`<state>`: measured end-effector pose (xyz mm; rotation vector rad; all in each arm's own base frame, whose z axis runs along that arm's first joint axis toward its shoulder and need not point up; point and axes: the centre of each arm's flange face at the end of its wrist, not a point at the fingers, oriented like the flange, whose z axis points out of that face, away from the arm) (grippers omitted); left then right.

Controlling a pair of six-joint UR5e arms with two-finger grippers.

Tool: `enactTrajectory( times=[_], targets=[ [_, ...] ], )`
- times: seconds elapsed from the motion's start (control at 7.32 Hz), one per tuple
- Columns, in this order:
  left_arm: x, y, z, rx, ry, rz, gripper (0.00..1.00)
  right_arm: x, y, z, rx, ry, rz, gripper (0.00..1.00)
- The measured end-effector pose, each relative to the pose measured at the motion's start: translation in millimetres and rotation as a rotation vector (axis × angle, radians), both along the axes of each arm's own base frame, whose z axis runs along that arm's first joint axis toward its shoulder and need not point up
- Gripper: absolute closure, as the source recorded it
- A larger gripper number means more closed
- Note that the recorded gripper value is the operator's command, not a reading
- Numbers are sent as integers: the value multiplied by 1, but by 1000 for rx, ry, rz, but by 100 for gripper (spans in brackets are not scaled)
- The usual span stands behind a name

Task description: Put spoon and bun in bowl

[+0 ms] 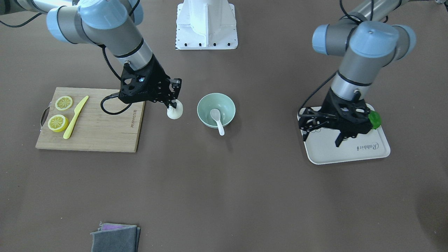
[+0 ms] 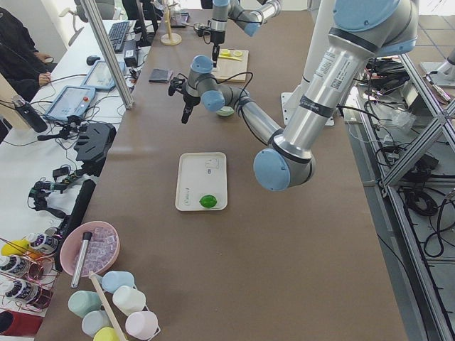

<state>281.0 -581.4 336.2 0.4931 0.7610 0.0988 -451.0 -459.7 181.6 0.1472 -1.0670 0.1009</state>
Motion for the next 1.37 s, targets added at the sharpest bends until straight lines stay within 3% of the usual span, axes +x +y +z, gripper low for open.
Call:
enactTrajectory(
  times=[0.27,0.55,0.68,0.82,1.37],
  targets=[
    [-61,-10,46,31,-91,1,1,-45,20,-25,14,-5,14,100],
    [-74,-10,59,24,-110,-3,1,-78,31,-24,17,20,12,100],
    [-74,-11,63,18,-114,-3,1,-89,35,-24,21,29,15,59],
    [-72,-12,67,12,-118,-2,1,-99,36,-29,20,32,19,1],
    [-68,-16,72,5,-122,1,1,-116,35,-38,-11,35,37,0]
  ],
)
